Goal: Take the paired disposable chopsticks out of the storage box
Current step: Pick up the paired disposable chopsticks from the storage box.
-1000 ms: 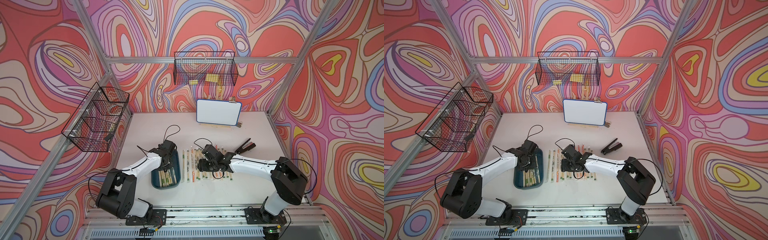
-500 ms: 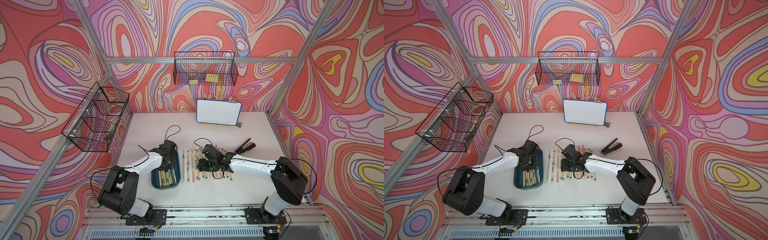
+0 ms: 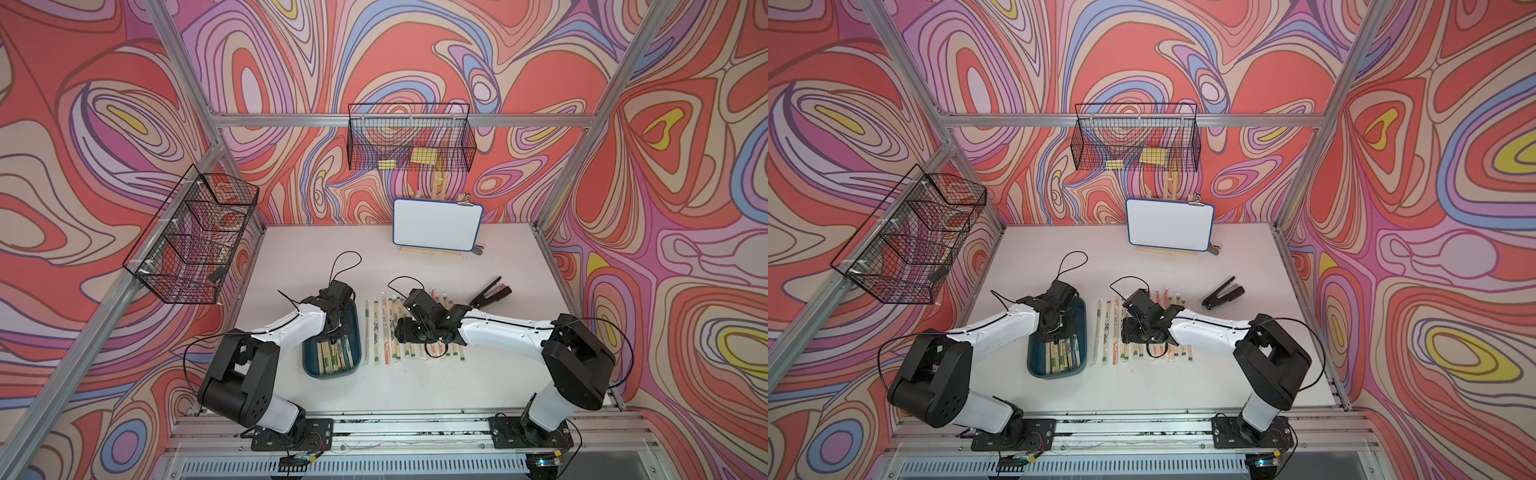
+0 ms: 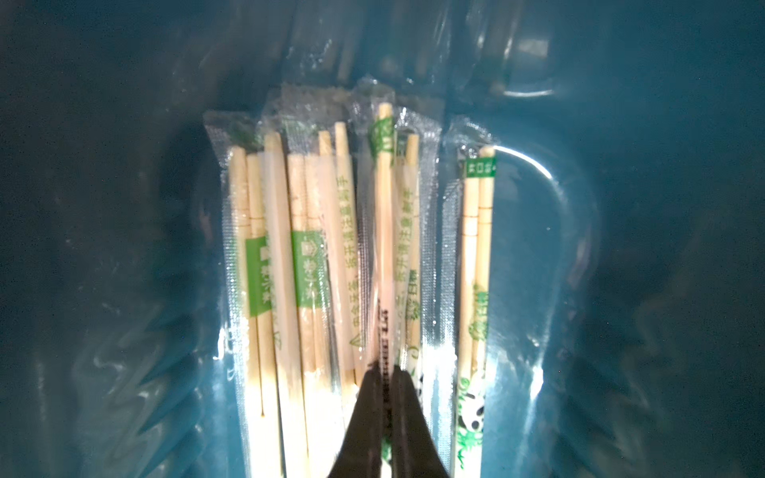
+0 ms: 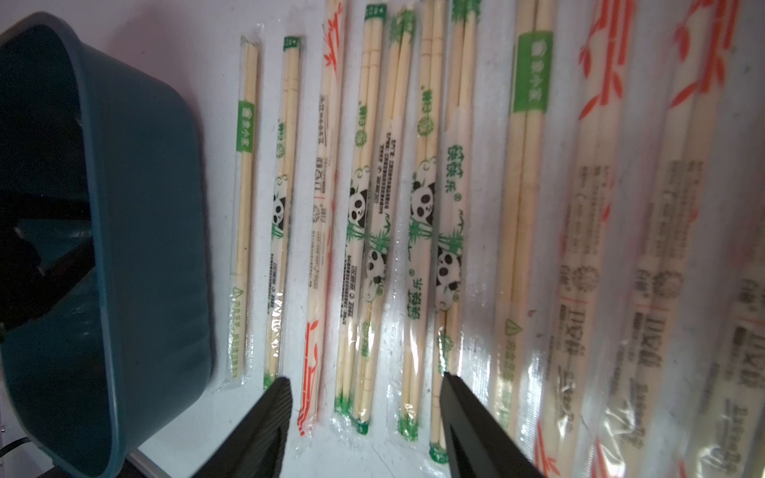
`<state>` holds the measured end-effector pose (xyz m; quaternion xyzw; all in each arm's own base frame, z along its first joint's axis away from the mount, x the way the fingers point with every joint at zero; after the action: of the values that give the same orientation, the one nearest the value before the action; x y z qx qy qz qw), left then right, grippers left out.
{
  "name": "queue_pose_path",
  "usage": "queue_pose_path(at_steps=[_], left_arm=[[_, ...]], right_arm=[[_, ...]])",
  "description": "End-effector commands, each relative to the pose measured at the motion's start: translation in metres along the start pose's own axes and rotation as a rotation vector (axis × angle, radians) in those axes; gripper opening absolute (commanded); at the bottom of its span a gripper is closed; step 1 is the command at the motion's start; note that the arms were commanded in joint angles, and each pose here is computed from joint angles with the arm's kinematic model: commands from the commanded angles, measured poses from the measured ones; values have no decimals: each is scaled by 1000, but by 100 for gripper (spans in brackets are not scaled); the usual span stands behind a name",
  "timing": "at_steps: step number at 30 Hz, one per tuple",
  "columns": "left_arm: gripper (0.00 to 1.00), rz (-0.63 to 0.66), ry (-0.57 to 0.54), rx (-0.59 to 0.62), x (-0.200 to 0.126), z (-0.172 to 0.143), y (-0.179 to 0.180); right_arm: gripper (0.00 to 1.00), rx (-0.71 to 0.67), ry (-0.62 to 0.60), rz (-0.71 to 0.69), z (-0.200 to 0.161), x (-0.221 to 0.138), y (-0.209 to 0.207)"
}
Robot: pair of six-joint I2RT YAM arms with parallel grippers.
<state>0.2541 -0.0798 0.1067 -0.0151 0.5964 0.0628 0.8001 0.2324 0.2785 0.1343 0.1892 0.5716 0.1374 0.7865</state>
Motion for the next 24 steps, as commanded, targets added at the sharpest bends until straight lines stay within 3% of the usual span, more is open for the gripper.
queue_pose_path(at_steps=[1,15,24], left_arm=[[0,14,26,4,4,-6,4],[0,86,-75,29,-45,12,16],[0,-12,-153,63,-73,27,8]], right_arm=[[63,-8,12,-12,-4,4,-4],[63,-12,15,-5,-3,5,-2],[63,-16,4,4,0,2,2]])
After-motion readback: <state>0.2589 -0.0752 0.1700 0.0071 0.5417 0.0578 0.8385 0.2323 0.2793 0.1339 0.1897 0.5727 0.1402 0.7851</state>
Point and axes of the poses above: each gripper's point midway between its finger pads, its own x axis out along the fingers, its own y axis along the line the jaws close on, z = x × y, the point moved 8 cm from there along -x, back along the fingers, and after that the axes turned 10 degrees about x, right-handed, at the moved point
